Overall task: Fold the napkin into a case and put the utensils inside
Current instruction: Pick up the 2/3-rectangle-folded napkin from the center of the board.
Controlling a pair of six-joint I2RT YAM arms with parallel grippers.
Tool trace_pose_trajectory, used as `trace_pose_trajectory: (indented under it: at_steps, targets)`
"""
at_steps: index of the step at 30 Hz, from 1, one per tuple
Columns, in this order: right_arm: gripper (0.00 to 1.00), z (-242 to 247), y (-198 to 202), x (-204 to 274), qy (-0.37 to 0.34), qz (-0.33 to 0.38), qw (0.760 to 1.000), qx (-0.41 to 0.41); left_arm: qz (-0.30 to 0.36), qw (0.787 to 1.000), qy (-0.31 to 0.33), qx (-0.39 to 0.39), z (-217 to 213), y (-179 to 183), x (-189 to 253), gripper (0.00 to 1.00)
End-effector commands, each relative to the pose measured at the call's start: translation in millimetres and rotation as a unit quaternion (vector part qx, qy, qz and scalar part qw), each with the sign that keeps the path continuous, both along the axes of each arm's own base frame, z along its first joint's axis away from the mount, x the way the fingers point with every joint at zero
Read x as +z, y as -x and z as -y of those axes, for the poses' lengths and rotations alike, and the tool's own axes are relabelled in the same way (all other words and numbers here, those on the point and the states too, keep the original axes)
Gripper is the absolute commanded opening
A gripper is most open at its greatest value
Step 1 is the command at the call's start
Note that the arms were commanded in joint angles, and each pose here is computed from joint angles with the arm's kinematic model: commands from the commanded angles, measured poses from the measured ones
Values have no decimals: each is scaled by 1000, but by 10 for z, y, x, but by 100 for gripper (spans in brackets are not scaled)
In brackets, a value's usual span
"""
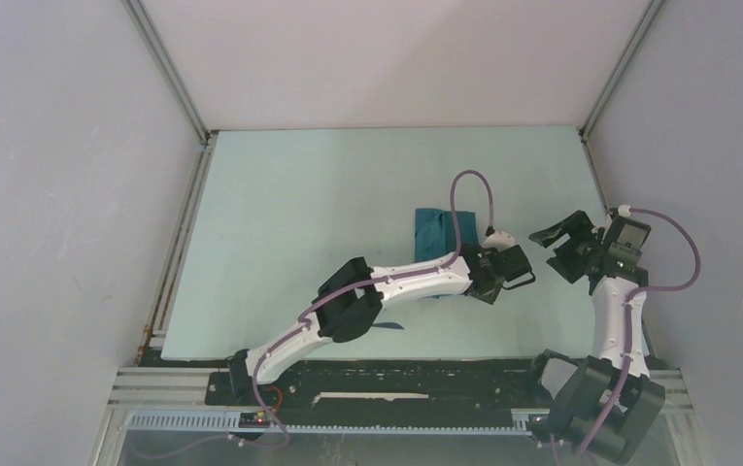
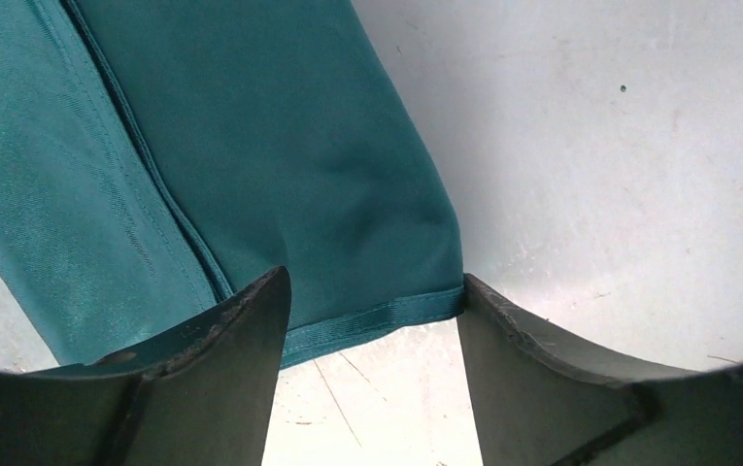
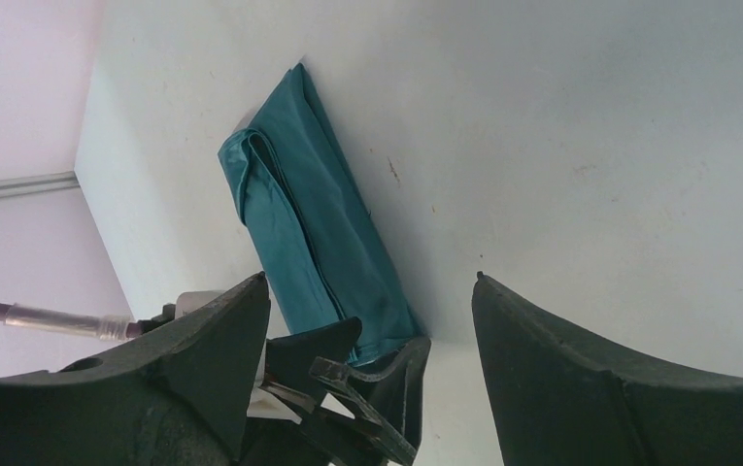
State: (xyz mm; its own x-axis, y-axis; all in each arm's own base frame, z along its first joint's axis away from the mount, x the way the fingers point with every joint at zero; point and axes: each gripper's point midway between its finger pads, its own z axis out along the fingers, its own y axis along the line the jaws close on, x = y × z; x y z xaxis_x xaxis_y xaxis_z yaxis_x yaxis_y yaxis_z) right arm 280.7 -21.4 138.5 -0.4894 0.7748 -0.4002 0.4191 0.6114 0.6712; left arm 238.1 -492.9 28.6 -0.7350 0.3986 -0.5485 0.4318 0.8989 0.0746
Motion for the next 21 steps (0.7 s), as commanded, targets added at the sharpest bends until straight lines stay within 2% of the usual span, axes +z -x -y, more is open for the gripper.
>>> trace_pose_trajectory:
  at_steps: [1,4,6,8,13,21]
  targets:
    - [83,39,-64,77,23,21,999,8,37,998,46,-13,188,-81,432,72]
    - [83,38,-57,67,23,19,1000,8,38,998,51,-27,247,-54,450,79]
    - [83,33,-59,56,23,20,999,9,43,997,54,-35,280,-43,475,80]
    - [83,27,-63,48,23,20,999,10,46,997,57,-40,306,-26,497,77]
    - [82,17,-70,25,21,17,1000,13,49,996,63,-45,354,-7,504,63]
    - [83,62,-71,19,21,15,1000,4,22,997,56,-45,347,83,274,57]
